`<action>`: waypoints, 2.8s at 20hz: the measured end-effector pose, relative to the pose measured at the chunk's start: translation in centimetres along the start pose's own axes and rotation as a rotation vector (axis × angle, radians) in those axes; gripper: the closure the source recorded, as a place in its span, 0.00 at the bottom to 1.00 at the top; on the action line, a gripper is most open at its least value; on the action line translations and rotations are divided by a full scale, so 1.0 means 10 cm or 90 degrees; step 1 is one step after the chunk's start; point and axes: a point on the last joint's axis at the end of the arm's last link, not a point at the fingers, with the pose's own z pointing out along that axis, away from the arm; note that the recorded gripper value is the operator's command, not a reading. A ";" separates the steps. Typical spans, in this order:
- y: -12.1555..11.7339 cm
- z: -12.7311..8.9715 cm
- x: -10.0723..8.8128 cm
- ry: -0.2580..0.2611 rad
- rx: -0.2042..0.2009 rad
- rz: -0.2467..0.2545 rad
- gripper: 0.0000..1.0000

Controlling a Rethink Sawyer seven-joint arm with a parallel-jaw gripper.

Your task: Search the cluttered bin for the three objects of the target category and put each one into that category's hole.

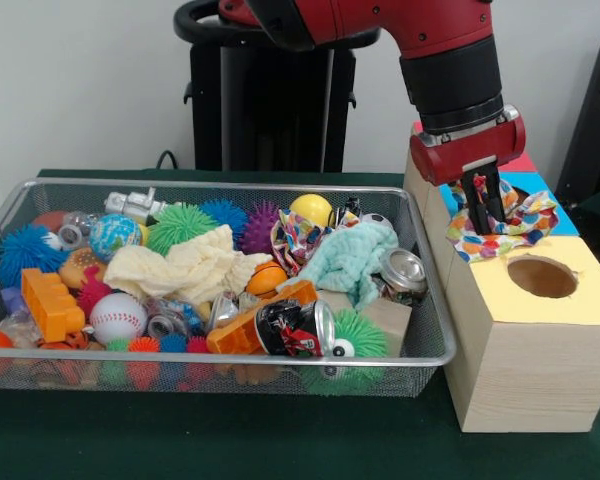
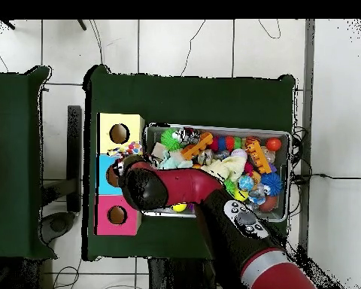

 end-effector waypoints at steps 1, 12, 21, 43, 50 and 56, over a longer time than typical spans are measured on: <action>0.00 0.00 0.00 -0.001 0.000 0.000 1.00; 0.01 0.00 0.08 -0.039 0.004 0.004 1.00; 0.02 0.00 0.08 -0.038 0.010 0.007 1.00; 0.22 0.03 0.01 -0.022 0.106 0.045 1.00; 0.23 0.03 0.00 -0.021 0.110 0.055 1.00; 0.23 0.03 -0.01 -0.016 0.112 0.065 1.00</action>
